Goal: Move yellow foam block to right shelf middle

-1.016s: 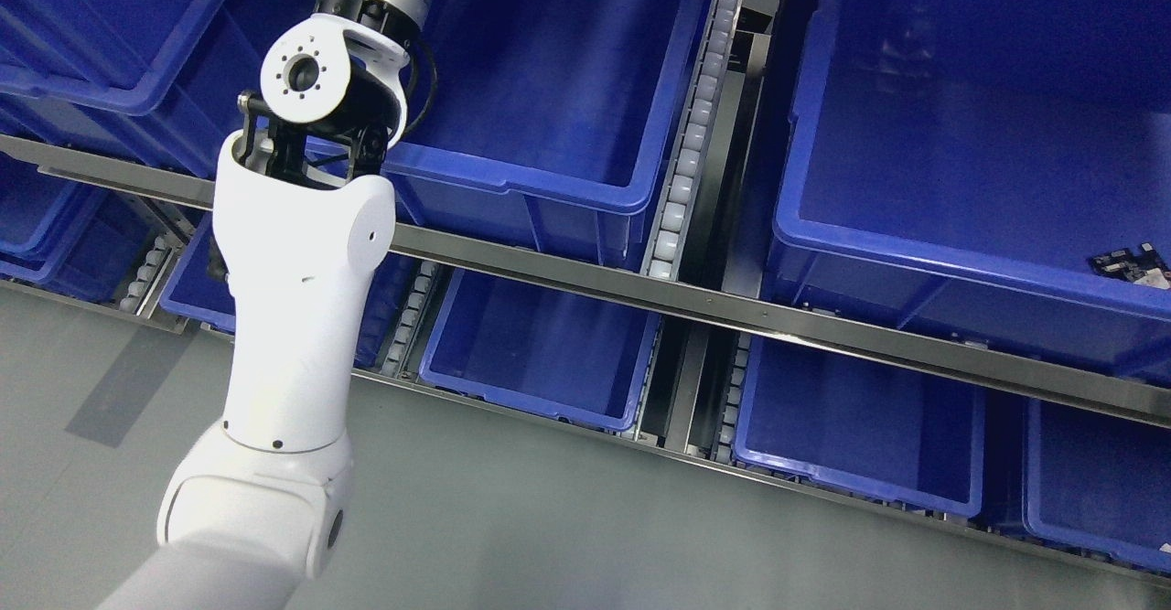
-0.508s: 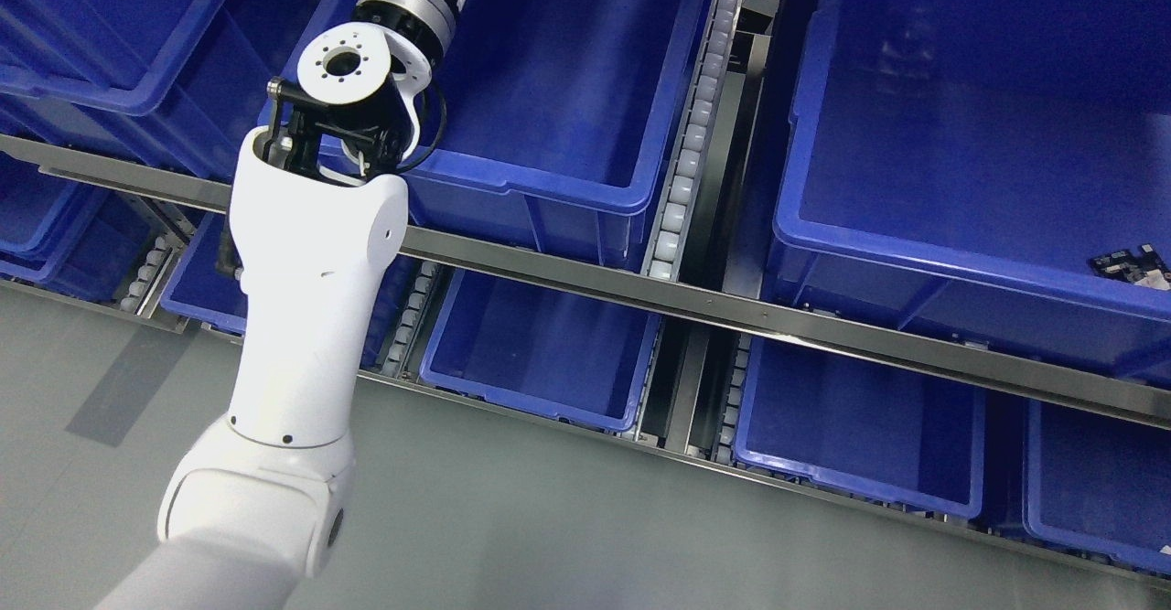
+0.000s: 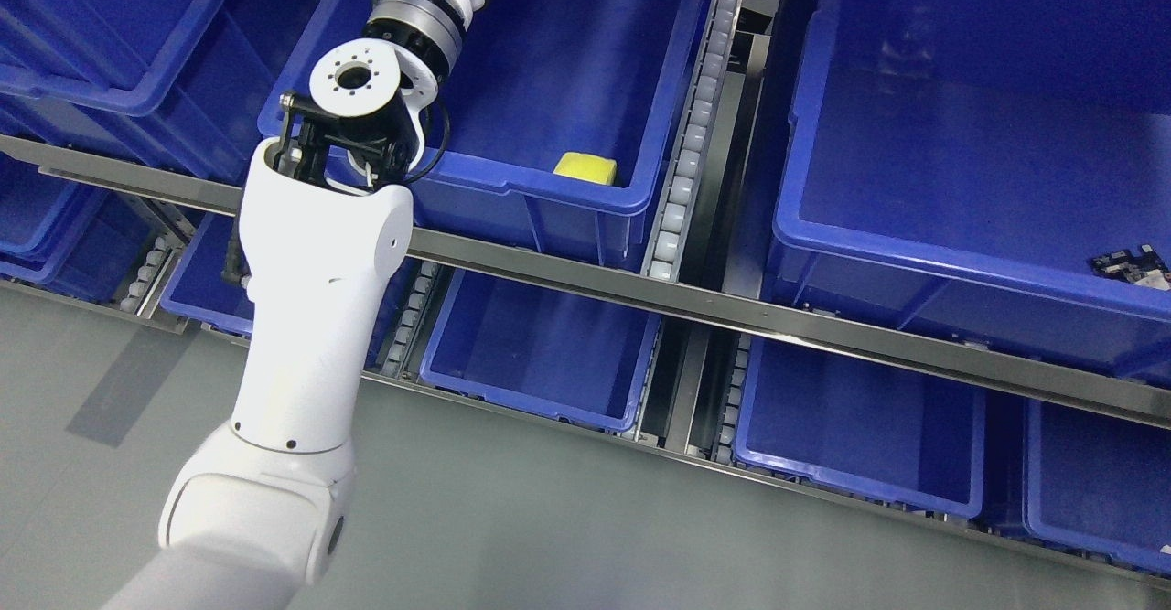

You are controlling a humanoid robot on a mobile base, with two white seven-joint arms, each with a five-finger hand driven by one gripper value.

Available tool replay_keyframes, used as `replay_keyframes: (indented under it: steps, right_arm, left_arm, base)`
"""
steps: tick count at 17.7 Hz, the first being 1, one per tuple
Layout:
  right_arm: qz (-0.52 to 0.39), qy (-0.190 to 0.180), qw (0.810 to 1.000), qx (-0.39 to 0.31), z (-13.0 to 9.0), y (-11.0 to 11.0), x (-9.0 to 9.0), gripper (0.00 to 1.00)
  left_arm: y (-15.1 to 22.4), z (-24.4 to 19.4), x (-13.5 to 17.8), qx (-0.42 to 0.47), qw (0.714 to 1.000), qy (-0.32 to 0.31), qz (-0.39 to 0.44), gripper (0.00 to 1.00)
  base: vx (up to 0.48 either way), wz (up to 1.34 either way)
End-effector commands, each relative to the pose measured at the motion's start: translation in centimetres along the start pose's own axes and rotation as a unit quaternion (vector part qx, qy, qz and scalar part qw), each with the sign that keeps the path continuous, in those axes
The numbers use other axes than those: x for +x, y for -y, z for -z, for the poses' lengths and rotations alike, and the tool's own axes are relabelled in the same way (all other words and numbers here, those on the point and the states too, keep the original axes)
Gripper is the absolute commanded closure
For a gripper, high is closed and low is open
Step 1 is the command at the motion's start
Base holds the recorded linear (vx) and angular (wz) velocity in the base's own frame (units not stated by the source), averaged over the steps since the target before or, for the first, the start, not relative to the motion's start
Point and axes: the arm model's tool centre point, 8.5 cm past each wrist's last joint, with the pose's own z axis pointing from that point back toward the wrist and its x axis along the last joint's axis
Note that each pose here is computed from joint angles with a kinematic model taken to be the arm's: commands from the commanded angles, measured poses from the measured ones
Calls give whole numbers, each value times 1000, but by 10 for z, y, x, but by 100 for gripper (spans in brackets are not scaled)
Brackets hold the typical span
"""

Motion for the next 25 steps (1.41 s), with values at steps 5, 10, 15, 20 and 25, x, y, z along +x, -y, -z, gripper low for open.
replay_keyframes:
  steps: [5, 10, 15, 20, 25]
  right_arm:
    - [-1, 11, 1000, -9, 1, 11, 9, 0]
    - [-1, 10, 1000, -9, 1, 11, 8, 0]
    - [-1, 10, 1000, -9, 1, 11, 8, 0]
    - [-1, 11, 1000, -9, 1, 11, 9, 0]
    - [-1, 11, 1000, -9, 1, 11, 9, 0]
  left_arm:
    - [-15, -61, -8, 7, 984, 177, -4, 0]
    - [-40, -82, -22, 46, 988, 147, -12, 0]
    - [-34, -93, -33, 41, 990, 135, -14, 0]
    - [-33, -96, -41, 42, 992, 121, -17, 0]
    - [-32, -101, -49, 44, 993, 111, -18, 0]
  base:
    - [0, 0]
    - [0, 0]
    - [0, 0]
    - [0, 0]
    - [0, 0]
